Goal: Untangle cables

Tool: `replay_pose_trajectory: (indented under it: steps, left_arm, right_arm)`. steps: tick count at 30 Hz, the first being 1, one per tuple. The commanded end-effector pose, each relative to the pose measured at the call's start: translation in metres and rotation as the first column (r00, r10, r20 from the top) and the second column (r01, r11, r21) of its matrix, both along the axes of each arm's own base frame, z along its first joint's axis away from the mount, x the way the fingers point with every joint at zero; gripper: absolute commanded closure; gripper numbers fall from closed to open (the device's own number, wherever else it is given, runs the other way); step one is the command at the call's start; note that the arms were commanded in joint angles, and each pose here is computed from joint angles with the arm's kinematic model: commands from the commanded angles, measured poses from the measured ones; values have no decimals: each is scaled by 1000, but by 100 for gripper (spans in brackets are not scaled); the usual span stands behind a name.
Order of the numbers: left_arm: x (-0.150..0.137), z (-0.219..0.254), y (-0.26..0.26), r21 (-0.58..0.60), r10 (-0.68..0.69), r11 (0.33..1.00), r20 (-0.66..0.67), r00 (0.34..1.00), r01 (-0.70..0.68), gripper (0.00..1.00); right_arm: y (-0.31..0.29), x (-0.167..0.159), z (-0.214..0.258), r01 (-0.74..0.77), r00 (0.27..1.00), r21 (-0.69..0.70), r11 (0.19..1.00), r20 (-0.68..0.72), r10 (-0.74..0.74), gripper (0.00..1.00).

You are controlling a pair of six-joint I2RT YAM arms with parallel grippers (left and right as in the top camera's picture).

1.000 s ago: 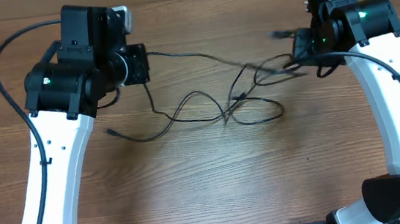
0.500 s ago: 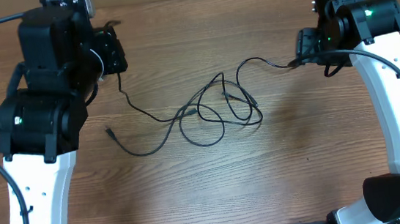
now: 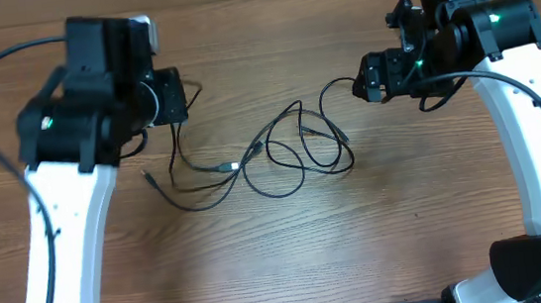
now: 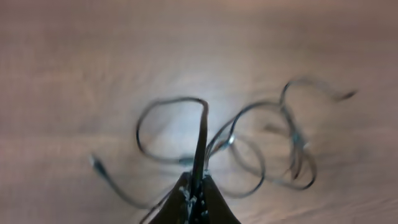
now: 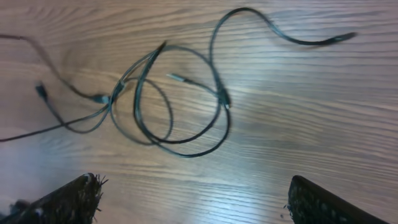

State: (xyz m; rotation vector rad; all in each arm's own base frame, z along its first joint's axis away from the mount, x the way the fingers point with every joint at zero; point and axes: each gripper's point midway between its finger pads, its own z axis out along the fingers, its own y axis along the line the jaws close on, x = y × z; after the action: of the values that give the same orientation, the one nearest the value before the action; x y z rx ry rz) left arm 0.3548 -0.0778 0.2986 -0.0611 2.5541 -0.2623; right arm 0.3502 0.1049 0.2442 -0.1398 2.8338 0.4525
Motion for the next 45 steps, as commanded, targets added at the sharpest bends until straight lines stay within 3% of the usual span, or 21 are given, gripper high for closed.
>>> replay_pose_trajectory:
  steps: [1, 11, 13, 14, 23, 24, 25, 36, 39, 41, 43, 45]
  left_arm:
    - [9, -32, 2, 42, -4, 999, -111, 994, 9, 96]
    - [10, -119, -12, 80, -26, 995, -407, 913, 65, 89]
    - [9, -127, -13, 85, -26, 994, -436, 900, 70, 63]
    - [9, -130, -14, 87, -25, 994, -445, 895, 71, 56]
    - [13, -107, 2, 137, 32, 990, -358, 933, 19, 42]
    - [13, -101, 5, 144, 39, 990, -341, 939, 11, 18]
    - [13, -96, 7, 146, 45, 989, -323, 945, 3, 12]
    - [2, -51, 10, 99, 53, 995, -196, 979, -34, 12]
    - [0, -44, 10, 93, 50, 995, -175, 983, -34, 13]
    - [-1, -42, 10, 92, 50, 995, -169, 984, -35, 13]
    - [-2, -41, 10, 93, 50, 995, -170, 984, -34, 12]
    - [-2, -42, 10, 95, 50, 995, -171, 984, -34, 11]
  right_arm:
    - [24, -1, -13, -95, 995, 16, 995, -31, 96, 5]
    - [75, 8, -56, -211, 973, 10, 978, -93, 211, 12]
    - [83, 7, -65, -229, 967, 7, 974, -110, 228, 12]
    - [86, 7, -70, -236, 964, 6, 972, -120, 235, 12]
    - [110, 12, -118, -240, 949, -1, 971, -208, 235, 15]
    - [112, 15, -123, -224, 951, 0, 975, -217, 218, 15]
    - [113, 17, -127, -211, 953, 0, 977, -222, 206, 15]
    - [123, 14, -172, -195, 936, -16, 981, -304, 181, 25]
    - [123, 11, -187, -164, 937, -17, 986, -315, 150, 33]
    - [123, 10, -194, -157, 938, -18, 987, -316, 143, 47]
    - [122, 9, -197, -157, 937, -19, 987, -319, 143, 64]
    - [122, 8, -197, -157, 936, -20, 987, -323, 143, 91]
